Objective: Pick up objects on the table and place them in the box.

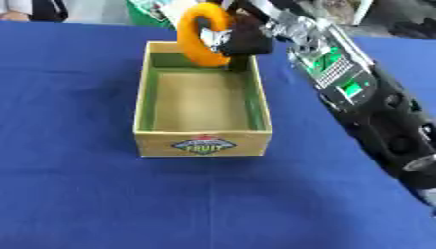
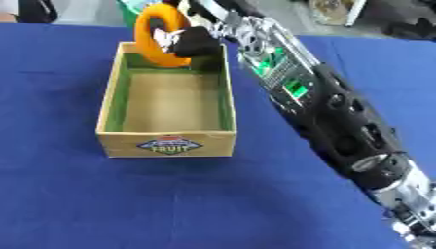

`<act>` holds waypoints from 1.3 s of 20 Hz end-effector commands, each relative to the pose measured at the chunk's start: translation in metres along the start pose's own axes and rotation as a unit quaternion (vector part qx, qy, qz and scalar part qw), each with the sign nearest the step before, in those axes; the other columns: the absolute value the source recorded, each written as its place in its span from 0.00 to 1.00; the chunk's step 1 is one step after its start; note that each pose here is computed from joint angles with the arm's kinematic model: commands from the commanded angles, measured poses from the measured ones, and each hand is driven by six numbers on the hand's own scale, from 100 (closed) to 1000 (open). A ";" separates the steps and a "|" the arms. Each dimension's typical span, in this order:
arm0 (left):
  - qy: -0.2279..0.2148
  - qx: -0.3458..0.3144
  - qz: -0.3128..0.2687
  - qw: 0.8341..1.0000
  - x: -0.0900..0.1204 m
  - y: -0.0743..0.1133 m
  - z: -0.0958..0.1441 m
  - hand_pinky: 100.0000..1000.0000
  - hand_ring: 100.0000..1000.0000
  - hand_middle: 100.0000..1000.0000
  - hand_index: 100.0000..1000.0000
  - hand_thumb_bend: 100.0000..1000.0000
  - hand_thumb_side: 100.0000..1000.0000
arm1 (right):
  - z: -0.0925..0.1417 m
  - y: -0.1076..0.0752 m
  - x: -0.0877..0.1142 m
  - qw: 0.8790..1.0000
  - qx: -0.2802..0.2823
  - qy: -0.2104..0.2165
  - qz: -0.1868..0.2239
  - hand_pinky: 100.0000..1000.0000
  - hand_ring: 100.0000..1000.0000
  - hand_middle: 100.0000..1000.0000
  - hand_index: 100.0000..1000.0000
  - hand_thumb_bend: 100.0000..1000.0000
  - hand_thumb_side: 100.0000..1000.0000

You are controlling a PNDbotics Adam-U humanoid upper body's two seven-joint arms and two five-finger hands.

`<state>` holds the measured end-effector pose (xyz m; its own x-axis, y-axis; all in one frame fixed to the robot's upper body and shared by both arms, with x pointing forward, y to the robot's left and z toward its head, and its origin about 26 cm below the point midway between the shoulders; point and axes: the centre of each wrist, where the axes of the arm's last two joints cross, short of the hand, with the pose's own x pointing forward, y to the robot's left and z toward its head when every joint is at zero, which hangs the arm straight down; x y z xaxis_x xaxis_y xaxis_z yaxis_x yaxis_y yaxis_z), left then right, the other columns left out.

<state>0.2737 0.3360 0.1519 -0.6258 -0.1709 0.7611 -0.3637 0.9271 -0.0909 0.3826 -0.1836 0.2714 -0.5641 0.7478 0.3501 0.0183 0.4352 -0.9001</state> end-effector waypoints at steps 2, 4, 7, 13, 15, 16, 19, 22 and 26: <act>-0.012 -0.005 0.001 1.000 0.006 0.000 -0.004 0.47 0.36 0.40 0.54 0.00 0.77 | -0.006 0.011 -0.006 1.000 0.018 0.002 0.014 0.74 0.89 0.53 0.60 0.00 0.34; -0.011 -0.005 0.001 1.000 0.006 0.000 -0.004 0.47 0.36 0.40 0.54 0.00 0.77 | -0.008 0.019 -0.011 0.999 0.033 0.004 0.018 0.75 0.91 0.54 0.62 0.00 0.35; -0.011 -0.007 0.002 1.000 0.006 -0.001 -0.004 0.47 0.36 0.40 0.54 0.00 0.77 | -0.010 0.029 -0.015 0.998 0.061 0.000 0.026 0.77 0.94 0.59 0.68 0.00 0.37; -0.010 -0.007 0.001 1.000 0.006 -0.001 -0.004 0.47 0.36 0.40 0.54 0.00 0.77 | -0.013 0.032 -0.017 0.994 0.099 -0.002 0.047 0.81 1.00 0.73 0.81 0.00 0.46; -0.009 -0.007 0.001 1.000 0.006 -0.001 -0.004 0.47 0.36 0.40 0.54 0.00 0.77 | -0.013 0.029 -0.017 0.992 0.113 -0.001 0.058 0.87 1.00 0.82 0.88 0.04 0.55; -0.009 -0.007 0.000 1.000 0.006 -0.001 -0.003 0.47 0.36 0.40 0.54 0.00 0.77 | -0.014 0.026 -0.017 0.990 0.125 -0.001 0.064 0.90 1.00 0.85 0.90 0.23 0.58; -0.007 -0.008 -0.001 1.000 0.006 -0.001 -0.003 0.47 0.36 0.40 0.54 0.00 0.77 | -0.015 0.012 -0.017 0.983 0.161 -0.001 0.084 0.97 1.00 0.95 0.96 0.72 0.63; -0.007 -0.009 -0.002 1.000 0.006 0.000 -0.003 0.47 0.36 0.40 0.54 0.00 0.77 | -0.015 -0.007 -0.017 0.979 0.178 0.006 0.103 0.99 1.00 0.99 0.99 0.85 0.69; -0.006 -0.009 -0.003 1.000 0.006 0.000 -0.003 0.47 0.36 0.40 0.54 0.00 0.77 | -0.014 -0.026 -0.016 0.979 0.169 0.015 0.110 0.99 1.00 0.99 1.00 0.86 0.72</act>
<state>0.2738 0.3357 0.1518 -0.6190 -0.1655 0.7678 -0.3557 0.9306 -0.0861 0.4068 -0.1919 0.2730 -0.5576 0.8111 0.1765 -0.1896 0.0826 -0.9784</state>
